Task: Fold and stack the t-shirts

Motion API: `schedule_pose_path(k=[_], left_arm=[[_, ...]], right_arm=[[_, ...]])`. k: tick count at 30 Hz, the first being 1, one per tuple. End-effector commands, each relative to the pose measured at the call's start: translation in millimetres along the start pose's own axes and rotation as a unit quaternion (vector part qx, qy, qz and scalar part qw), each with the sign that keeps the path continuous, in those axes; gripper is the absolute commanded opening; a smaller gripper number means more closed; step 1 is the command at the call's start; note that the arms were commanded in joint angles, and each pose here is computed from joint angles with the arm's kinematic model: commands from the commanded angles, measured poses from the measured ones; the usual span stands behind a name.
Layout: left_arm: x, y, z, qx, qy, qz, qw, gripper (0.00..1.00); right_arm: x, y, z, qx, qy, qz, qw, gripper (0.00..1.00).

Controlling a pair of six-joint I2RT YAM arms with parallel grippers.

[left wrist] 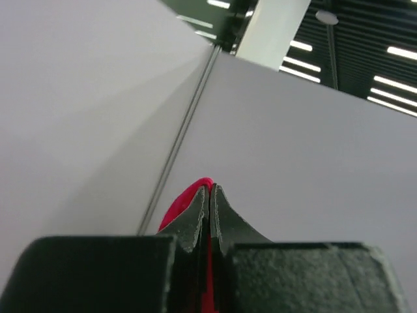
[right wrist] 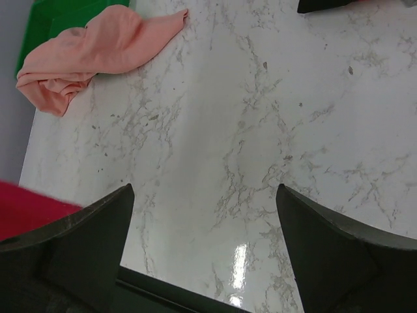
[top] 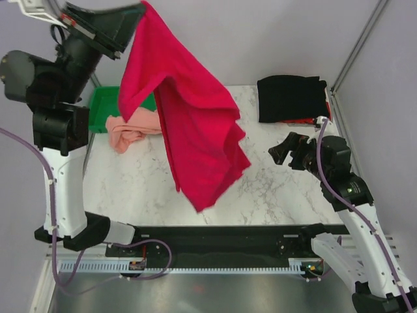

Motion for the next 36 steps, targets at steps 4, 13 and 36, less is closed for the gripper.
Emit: schedule_pose_path(k=[4,13,36], left_arm=[[189.3,69.7,-81.3,-0.103,0.251,-0.232,0.934,0.64],[297.2,145.1,-269.7,-0.370,0.379,-0.181,0.828,1.00],[342.9,413.1,-344.1,-0.686,0.369,-0.098,0.620,1.00]], right_arm=[[-10.0,-1.1,-20.5,0.030,-0.019,0.015,0.999,0.98],[78.1,-40.4,20.4,0.074,0.157,0.057,0.983,0.98],[139.6,-29.5,64.6,0.068,0.221,-0.035,0.972,0.98]])
Point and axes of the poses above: each gripper's point midway between its finger pads, its own z axis out along the fingers, its own y axis along the line the jaws close on, x = y × z, the point moved 2 cm from there along -z, back along the fingers, and after that the axes turned 7 degrees about z, right-handed, at the moved point
